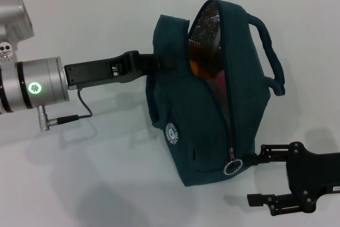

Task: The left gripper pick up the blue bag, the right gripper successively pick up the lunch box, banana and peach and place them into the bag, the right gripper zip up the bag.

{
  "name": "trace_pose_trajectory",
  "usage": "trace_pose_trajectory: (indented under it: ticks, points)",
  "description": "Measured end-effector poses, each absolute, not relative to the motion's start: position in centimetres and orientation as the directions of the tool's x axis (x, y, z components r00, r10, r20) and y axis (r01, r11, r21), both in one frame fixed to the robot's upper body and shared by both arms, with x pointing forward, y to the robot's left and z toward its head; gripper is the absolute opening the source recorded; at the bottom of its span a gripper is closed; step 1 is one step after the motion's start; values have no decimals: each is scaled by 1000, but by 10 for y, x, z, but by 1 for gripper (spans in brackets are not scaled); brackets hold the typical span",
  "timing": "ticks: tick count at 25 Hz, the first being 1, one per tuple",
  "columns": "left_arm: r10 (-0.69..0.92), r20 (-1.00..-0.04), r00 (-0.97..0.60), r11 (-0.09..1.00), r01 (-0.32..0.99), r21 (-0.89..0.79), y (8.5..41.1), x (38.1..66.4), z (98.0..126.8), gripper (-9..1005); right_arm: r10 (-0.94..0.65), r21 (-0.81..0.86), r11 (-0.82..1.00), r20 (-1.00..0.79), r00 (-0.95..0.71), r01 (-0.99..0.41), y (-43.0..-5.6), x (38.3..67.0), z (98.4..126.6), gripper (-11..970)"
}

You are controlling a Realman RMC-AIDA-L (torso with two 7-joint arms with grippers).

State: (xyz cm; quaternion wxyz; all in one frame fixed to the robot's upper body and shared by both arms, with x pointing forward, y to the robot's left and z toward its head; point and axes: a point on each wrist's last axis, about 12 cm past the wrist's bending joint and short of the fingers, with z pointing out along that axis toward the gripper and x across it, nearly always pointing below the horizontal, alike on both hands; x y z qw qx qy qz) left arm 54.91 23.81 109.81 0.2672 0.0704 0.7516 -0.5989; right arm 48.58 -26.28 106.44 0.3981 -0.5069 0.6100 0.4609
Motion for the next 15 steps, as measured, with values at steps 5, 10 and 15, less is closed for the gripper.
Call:
trace_pose_trajectory:
  ticks: [5,10,15]
  points:
    - [-216,-484,-848,273,424,-864,239,548,1097,53,-250,156,69,-954,-168,-985,-262,487,1064,714]
    - [-216,-484,-848,273,424,-864,239,548,1098,53,-246,160,65,-954,-171,-985,-260,488,1064,710]
    - [-214,-485,-848,273,425,-863,238,549,1098,53,-231,178,41,-956,-183,-983,-251,490,1063,706]
